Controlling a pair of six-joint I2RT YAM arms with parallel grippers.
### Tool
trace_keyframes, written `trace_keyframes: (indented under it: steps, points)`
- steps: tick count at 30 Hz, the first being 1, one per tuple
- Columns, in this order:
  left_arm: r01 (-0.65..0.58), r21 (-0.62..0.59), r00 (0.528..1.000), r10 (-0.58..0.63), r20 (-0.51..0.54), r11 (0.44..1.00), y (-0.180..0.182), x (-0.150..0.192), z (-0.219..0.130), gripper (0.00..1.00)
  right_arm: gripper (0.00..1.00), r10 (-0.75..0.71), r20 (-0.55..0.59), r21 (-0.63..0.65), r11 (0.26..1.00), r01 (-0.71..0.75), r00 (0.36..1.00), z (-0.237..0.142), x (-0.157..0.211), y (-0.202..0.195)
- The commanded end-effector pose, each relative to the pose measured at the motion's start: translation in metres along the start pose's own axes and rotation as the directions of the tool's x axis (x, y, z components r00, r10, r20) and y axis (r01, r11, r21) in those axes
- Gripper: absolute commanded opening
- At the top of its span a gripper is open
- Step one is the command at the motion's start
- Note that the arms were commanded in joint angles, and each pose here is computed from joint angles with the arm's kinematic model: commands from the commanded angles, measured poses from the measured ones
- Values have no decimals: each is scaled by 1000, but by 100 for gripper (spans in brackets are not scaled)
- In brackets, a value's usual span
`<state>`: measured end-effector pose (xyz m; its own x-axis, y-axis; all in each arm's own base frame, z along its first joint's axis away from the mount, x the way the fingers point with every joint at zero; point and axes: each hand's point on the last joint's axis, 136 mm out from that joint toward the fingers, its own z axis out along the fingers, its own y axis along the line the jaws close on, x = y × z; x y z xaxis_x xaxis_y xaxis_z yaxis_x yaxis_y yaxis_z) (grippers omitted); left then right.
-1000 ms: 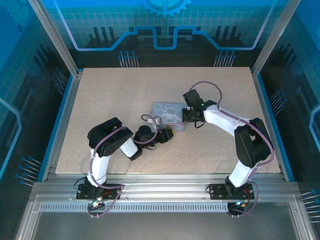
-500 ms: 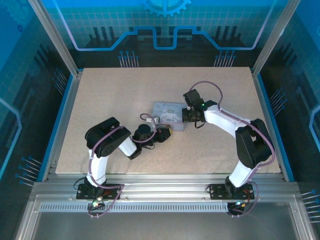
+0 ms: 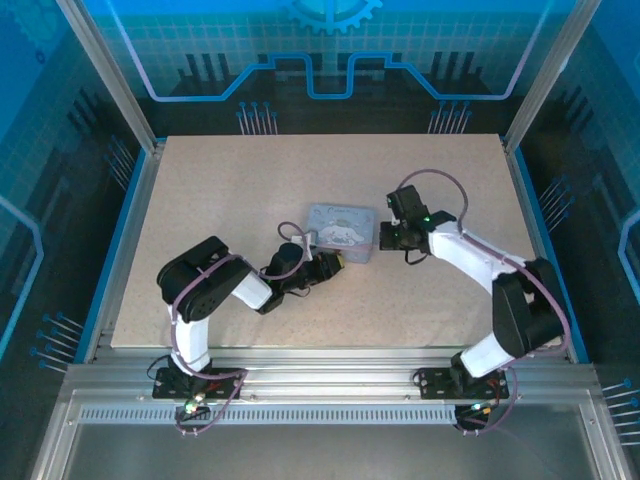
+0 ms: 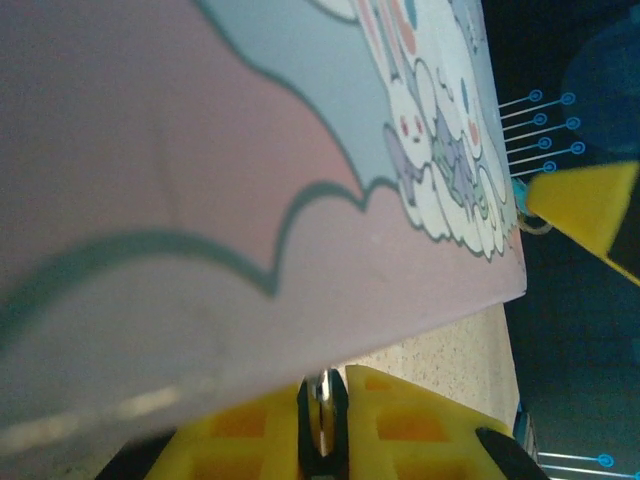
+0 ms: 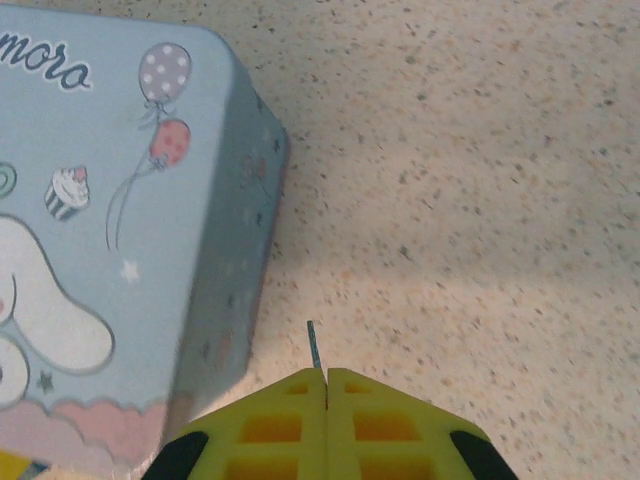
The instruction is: Unlock the padlock with the key
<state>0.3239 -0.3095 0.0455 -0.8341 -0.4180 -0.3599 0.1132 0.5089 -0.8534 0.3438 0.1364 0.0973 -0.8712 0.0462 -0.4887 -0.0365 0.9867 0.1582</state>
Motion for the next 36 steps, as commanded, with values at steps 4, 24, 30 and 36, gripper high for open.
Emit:
trace_keyframes:
  steps: [4, 24, 30, 36]
  points:
    - [115, -128, 989, -126, -77, 985, 6, 12, -4, 0, 0, 65, 80, -179, 983, -49, 995, -38, 12, 4]
    - [173, -60, 984, -175, -20, 983, -46, -9, 5, 0, 0, 230, 135, -577, 809, -112, 964, -98, 50, 33]
    - [175, -50, 984, -176, -3, 983, -57, -17, 8, 0, 0, 288, 104, -615, 771, -166, 952, -93, 58, 34]
    - [198, -16, 980, -198, 8, 980, -66, -23, 12, 0, 0, 358, 81, -655, 722, -221, 930, -89, 61, 35]
